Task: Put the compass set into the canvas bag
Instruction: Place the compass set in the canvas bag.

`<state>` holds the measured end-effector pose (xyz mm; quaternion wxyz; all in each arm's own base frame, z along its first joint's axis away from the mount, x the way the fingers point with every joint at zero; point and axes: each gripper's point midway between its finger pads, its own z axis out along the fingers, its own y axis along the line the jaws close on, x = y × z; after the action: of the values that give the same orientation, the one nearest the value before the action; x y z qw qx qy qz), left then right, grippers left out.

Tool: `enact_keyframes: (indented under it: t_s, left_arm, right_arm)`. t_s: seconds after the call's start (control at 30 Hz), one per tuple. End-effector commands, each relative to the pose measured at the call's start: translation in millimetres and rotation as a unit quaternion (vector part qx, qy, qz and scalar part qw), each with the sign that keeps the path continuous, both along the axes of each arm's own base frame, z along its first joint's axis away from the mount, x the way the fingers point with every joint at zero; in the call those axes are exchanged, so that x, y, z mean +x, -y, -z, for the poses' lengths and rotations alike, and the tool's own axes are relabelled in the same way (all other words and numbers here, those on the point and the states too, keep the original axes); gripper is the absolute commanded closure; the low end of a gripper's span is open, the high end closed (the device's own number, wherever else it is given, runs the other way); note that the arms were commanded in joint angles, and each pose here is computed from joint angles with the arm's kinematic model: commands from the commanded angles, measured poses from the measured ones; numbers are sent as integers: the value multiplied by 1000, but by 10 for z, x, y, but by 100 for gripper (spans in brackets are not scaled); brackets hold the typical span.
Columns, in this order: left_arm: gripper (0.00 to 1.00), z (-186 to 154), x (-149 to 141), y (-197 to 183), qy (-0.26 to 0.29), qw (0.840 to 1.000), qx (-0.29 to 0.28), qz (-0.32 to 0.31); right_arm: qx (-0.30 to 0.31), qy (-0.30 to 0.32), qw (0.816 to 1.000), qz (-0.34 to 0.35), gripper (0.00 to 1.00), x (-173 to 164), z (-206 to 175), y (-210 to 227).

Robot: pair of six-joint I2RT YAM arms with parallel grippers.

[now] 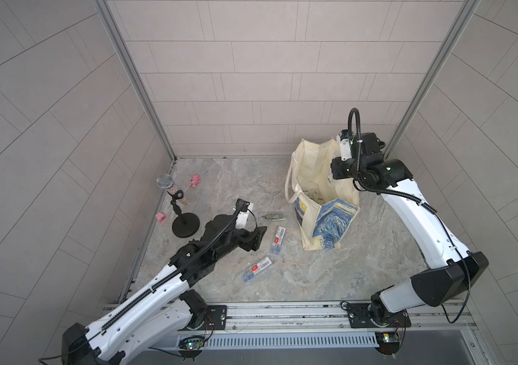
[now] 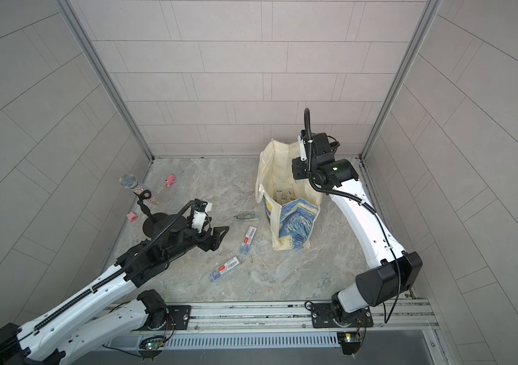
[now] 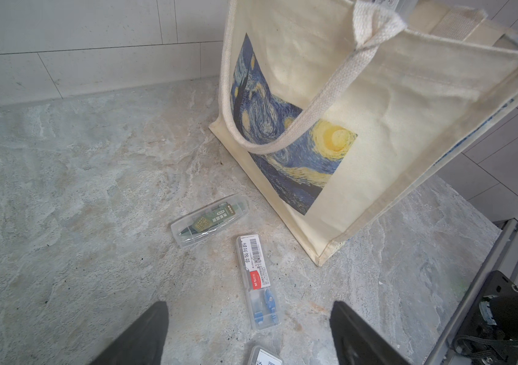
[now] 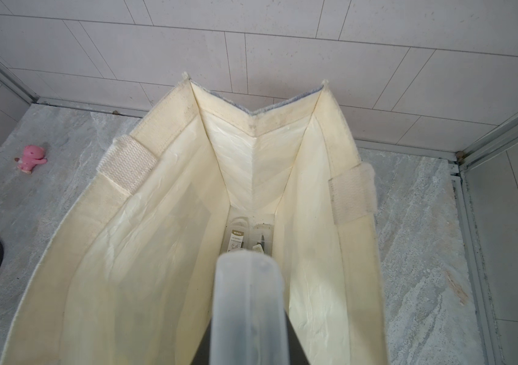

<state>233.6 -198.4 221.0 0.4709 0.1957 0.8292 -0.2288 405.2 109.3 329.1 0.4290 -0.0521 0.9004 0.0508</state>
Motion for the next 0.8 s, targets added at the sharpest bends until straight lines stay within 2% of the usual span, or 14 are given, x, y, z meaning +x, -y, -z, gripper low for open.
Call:
enact_keyframes:
  t_s: [0.0,0.33,0.77]
  left_arm:
    - [14,48,3,-41,-6,1000,7,-8]
    - [14,59,-3,-74,-8,1000,13,-14]
    - [15,96,22,-78,-11,1000,18,-19]
  right_arm:
    - [-14,-13,1000,1,100,35,127,6]
    - [-32,-93,995,-7,100,223,776,-121]
    - [-36,-180,983,-15,100,279,1487,-208]
